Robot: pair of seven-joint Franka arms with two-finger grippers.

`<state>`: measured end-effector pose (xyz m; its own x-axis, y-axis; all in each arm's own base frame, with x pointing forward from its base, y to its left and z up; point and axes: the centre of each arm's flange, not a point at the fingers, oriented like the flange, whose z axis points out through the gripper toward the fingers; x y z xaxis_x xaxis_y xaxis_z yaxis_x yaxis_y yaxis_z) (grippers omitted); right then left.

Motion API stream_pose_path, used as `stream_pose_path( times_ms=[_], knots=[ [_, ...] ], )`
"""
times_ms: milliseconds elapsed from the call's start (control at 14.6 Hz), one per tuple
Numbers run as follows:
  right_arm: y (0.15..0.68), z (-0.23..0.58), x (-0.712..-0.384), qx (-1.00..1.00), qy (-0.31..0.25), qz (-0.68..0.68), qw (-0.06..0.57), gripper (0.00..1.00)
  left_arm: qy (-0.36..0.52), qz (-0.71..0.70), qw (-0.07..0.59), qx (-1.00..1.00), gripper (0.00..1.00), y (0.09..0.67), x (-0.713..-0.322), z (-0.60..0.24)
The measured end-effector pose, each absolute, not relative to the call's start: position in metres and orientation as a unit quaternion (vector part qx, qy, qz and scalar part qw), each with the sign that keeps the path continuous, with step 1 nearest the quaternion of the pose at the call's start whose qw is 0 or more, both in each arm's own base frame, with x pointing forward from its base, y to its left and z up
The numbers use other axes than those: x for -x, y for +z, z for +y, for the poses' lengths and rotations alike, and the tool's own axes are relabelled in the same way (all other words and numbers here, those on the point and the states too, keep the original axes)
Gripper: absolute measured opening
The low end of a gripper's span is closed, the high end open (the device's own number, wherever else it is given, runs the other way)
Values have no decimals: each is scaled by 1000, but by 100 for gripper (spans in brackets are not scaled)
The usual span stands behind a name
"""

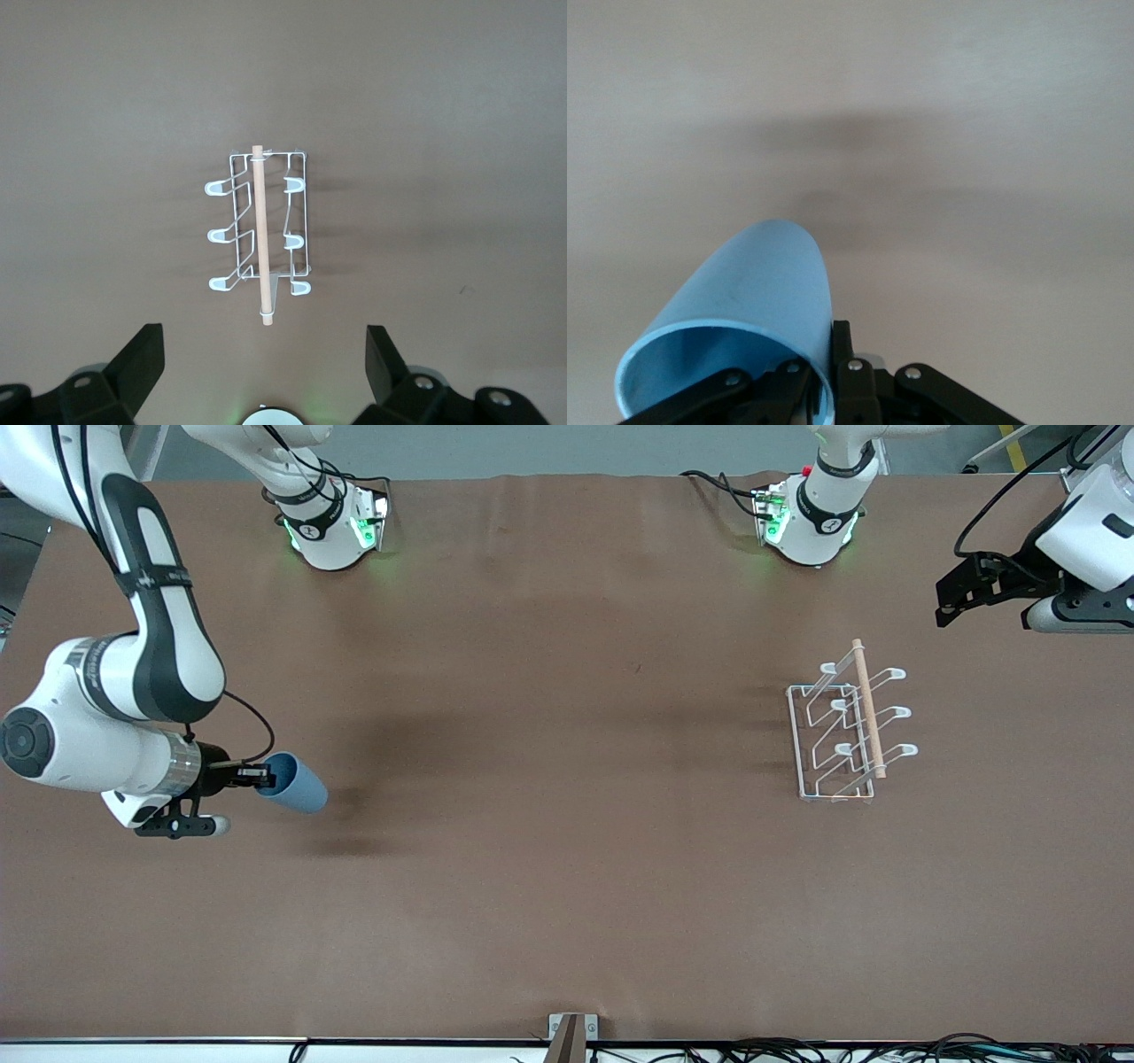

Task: Hang cup on cup holder
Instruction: 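Lift the blue cup and tilt it sideways with the right gripper, then carry the cup toward center while the left gripper reaches into it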

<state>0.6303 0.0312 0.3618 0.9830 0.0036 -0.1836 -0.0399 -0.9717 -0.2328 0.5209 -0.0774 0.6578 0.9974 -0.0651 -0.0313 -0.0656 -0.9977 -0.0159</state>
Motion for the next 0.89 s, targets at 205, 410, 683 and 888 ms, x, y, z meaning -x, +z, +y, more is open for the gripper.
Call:
stream_pose_path(
  times_ms=[205, 410, 683, 888],
  knots=[
    [381, 66, -629, 970, 100, 29, 219, 7, 17, 37, 9, 999, 100, 658, -520, -82],
    [393, 114, -628, 937, 106, 46, 329, 7, 27, 72, 3, 997, 100, 657, -514, -102],
    [423, 175, -627, 900, 106, 40, 421, 7, 33, 177, -21, 983, 100, 650, -492, -200],
    [447, 220, -622, 873, 109, 29, 474, 7, 1, 262, -34, 965, 100, 644, -464, -294]
  ],
)
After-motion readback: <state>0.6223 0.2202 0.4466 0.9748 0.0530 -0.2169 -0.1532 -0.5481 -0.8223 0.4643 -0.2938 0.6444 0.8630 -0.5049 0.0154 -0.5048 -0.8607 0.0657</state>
